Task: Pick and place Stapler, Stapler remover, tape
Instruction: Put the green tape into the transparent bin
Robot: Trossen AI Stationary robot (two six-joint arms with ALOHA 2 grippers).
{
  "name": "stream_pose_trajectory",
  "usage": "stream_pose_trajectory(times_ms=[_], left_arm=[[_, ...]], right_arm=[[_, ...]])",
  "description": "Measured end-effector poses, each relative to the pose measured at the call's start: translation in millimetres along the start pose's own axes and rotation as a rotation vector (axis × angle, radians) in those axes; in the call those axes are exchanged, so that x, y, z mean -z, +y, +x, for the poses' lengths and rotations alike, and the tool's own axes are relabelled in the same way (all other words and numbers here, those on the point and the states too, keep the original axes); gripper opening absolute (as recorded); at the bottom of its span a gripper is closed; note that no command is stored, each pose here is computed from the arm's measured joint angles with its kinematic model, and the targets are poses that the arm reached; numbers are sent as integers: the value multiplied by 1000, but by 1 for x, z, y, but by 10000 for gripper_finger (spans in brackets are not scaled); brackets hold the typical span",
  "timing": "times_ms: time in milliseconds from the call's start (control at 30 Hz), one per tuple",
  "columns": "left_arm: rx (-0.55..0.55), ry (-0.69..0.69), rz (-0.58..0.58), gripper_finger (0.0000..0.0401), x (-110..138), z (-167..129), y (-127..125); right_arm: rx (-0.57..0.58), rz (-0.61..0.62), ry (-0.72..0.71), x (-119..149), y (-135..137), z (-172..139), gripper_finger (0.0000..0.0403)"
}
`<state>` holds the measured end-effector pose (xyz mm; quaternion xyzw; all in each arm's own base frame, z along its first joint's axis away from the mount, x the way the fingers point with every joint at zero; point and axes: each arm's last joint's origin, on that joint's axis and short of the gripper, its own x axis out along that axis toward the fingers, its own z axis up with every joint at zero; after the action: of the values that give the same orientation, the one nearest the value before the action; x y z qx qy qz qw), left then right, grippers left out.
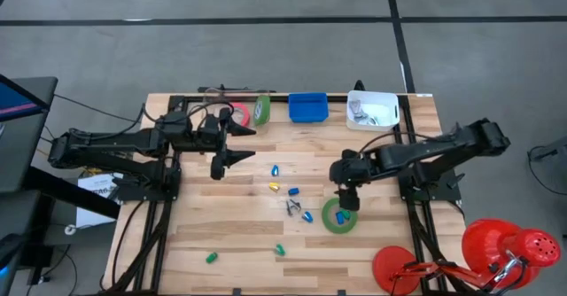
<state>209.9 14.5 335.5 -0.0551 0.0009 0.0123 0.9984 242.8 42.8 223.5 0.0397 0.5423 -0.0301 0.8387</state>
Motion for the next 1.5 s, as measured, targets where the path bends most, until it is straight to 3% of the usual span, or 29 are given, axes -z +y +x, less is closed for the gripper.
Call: stream_pose_trajectory(times_ms=[167, 467, 1033, 1200, 1500], left_arm=[[-1, 6, 0, 286, 1, 0, 0], [-1, 6, 0, 285, 1, 0, 0], [0, 6, 0, 285, 1, 0, 0], [0, 5, 0, 285, 1, 0, 0], [0, 5, 0, 285, 0, 0, 0]], right_arm=[[-17, -48, 88, 1, 5, 21, 269], [-72, -292, 211, 7, 20, 50, 271], [-55, -296, 301, 11, 22, 79, 270], [-54, -290, 304, 12, 22, 79, 238], [-53, -278, 304, 12, 22, 79, 122]])
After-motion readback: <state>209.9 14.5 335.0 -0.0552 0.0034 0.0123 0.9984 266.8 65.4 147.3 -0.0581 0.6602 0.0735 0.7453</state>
